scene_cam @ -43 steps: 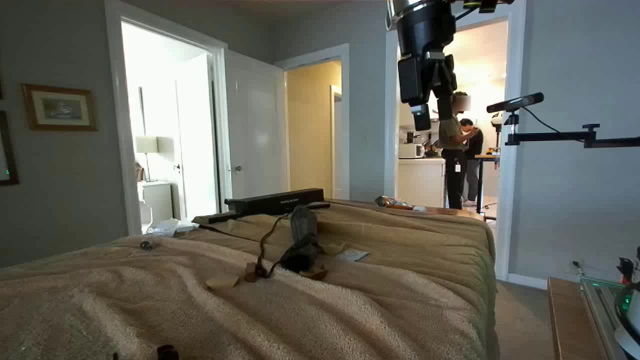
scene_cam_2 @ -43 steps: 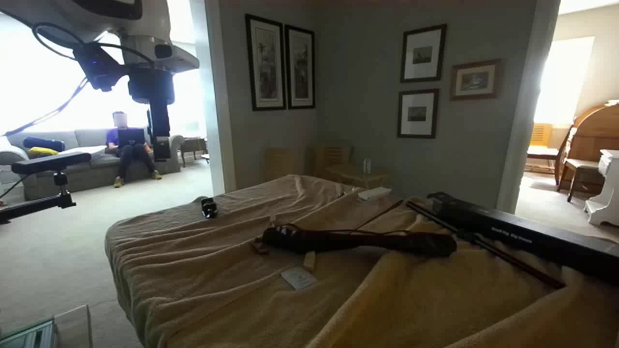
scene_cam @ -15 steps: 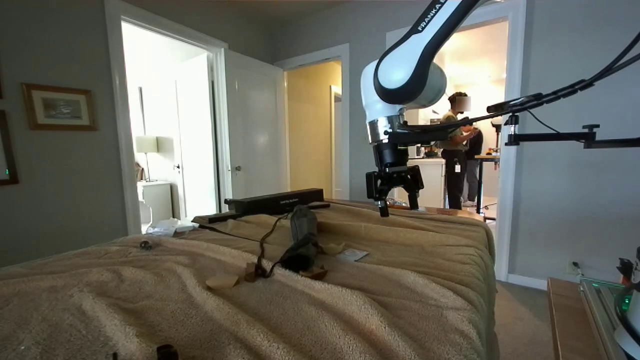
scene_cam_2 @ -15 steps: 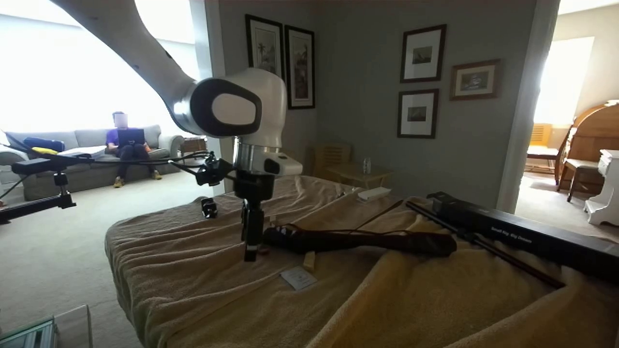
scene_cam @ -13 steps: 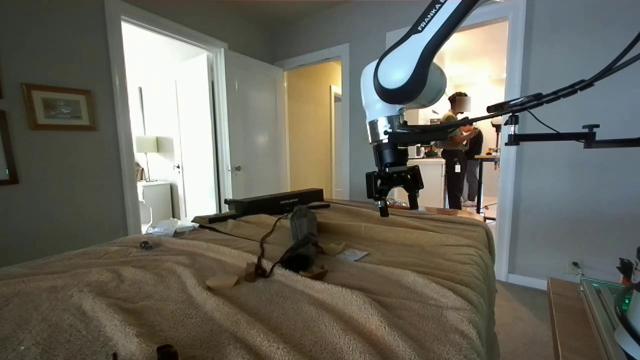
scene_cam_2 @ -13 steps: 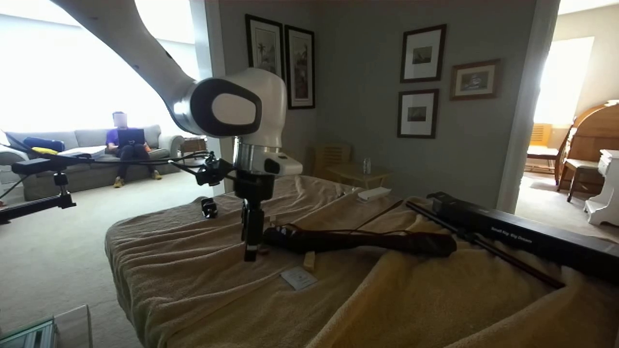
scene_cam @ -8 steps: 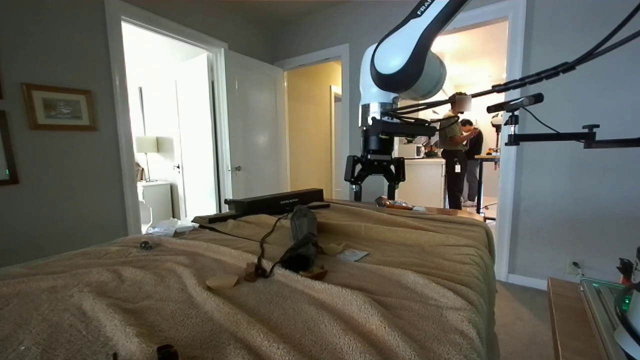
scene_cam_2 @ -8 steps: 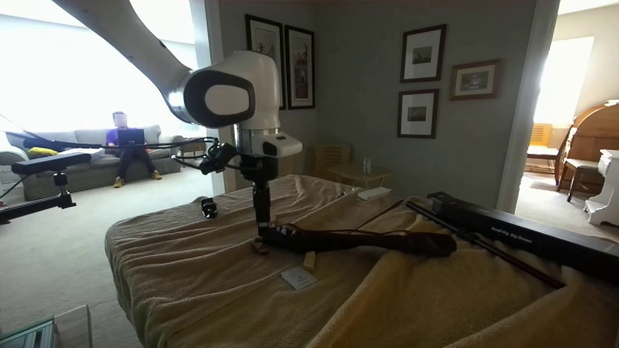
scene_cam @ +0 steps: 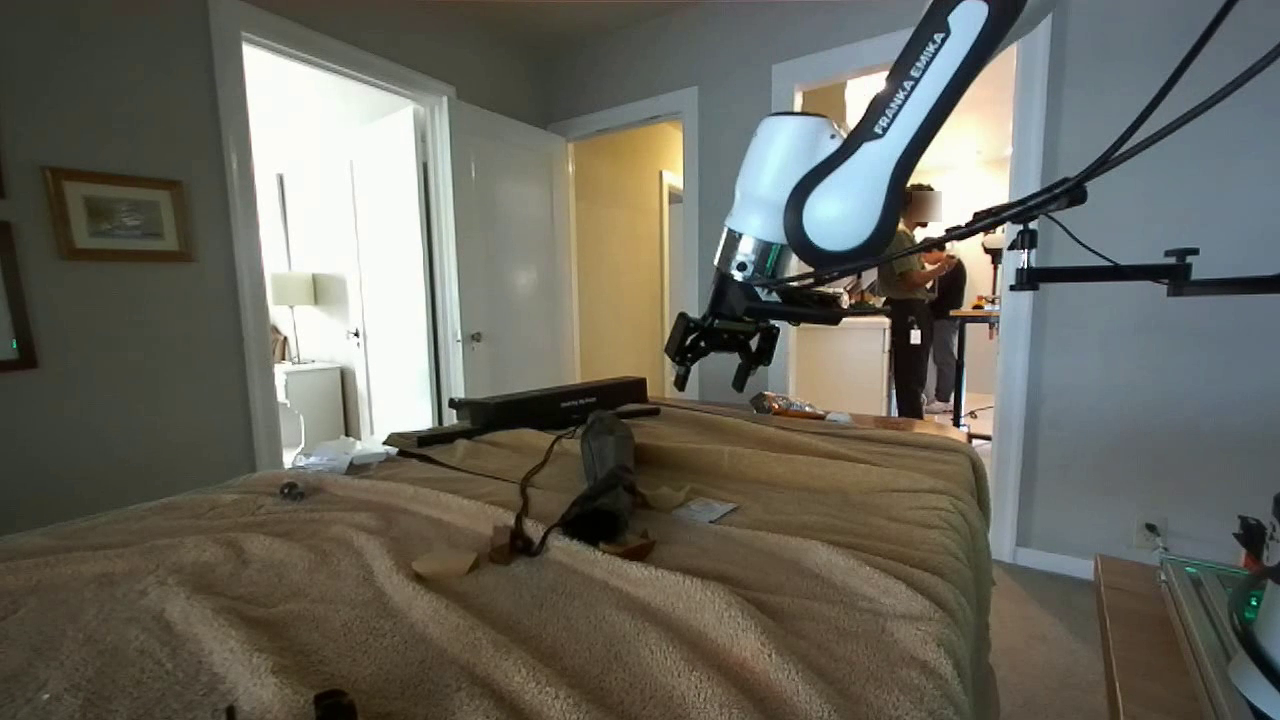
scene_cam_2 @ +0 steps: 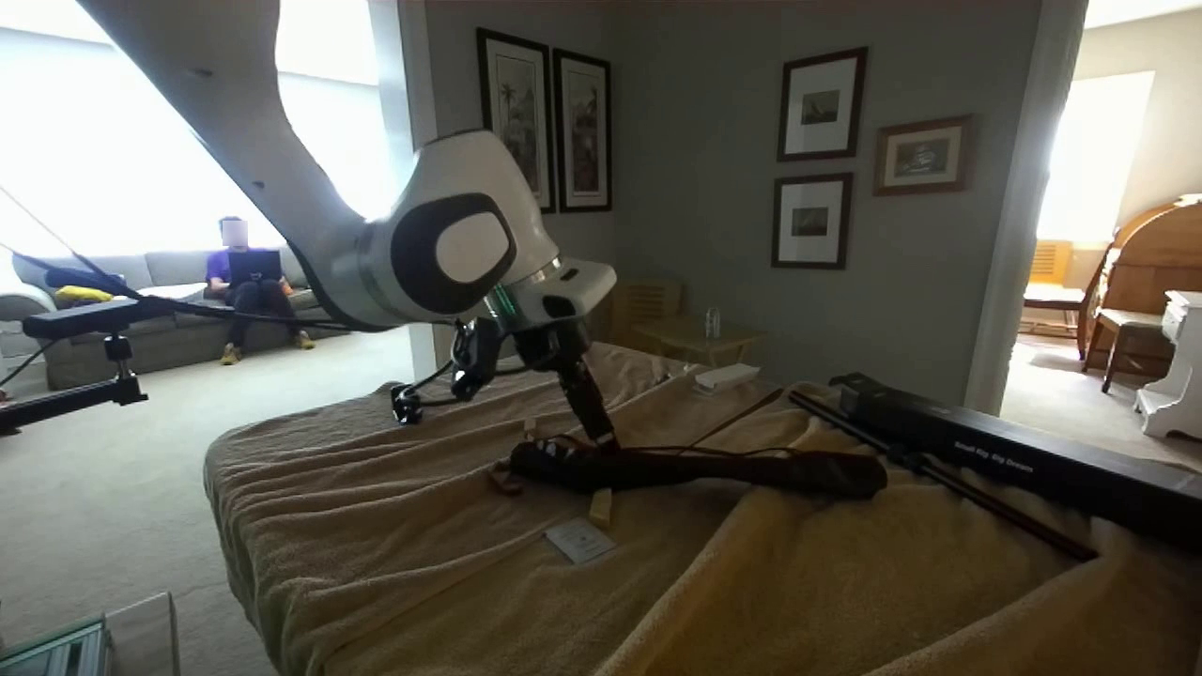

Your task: Fold the towel on the right

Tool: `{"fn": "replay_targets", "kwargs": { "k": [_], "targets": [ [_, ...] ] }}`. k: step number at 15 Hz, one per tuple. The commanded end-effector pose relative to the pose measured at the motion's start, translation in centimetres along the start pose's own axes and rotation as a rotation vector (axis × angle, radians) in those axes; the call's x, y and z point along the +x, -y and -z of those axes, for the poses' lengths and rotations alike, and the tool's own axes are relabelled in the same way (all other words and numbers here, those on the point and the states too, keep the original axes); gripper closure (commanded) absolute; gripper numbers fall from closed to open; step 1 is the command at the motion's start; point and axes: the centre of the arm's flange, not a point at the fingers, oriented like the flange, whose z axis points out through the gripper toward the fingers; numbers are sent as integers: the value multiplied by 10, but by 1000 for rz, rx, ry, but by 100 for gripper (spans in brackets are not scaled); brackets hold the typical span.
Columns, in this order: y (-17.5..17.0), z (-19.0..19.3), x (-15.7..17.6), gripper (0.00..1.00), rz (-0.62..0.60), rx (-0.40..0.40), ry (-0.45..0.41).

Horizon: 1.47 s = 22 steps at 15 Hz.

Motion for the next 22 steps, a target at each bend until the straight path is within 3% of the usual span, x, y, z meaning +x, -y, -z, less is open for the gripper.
{"fn": "replay_targets", "kwargs": {
  "k": [1, 3, 4, 5, 22],
  "targets": [
    [-26, -32, 3, 0, -54, -53, -172],
    [-51, -24, 19, 0, -82, -99, -232],
    [-65, 6, 42, 0, -49, -53, -136],
    [-74, 8, 49, 0, -62, -64, -152],
    [-65, 5, 41, 0, -41, -57, -137]
  ]
}}
